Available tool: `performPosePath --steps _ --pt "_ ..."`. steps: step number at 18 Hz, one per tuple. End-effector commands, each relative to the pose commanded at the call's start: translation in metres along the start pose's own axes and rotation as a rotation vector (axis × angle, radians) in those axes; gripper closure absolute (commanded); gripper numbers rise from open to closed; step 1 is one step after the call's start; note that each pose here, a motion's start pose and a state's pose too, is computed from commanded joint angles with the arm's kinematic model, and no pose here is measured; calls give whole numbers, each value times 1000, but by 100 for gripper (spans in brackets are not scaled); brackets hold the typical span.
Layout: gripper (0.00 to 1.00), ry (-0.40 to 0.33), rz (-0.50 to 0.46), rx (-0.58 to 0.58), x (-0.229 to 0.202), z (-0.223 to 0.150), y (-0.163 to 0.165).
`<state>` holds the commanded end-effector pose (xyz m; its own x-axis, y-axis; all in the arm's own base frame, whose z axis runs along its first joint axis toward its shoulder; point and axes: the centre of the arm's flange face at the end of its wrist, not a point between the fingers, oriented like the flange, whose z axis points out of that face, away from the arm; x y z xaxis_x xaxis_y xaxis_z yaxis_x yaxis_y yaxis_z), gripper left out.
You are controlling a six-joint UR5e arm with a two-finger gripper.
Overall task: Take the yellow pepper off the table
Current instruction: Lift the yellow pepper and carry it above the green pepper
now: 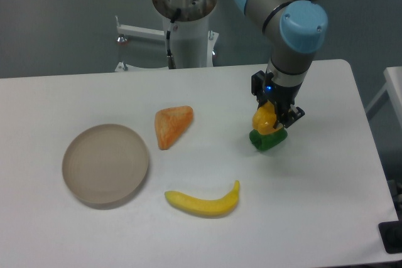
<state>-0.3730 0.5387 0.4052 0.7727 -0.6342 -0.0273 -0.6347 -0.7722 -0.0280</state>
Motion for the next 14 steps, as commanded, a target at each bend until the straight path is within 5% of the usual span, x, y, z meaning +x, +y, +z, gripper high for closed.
performPosePath --steps 14 --pt "80 1 25 -37 2 4 -1"
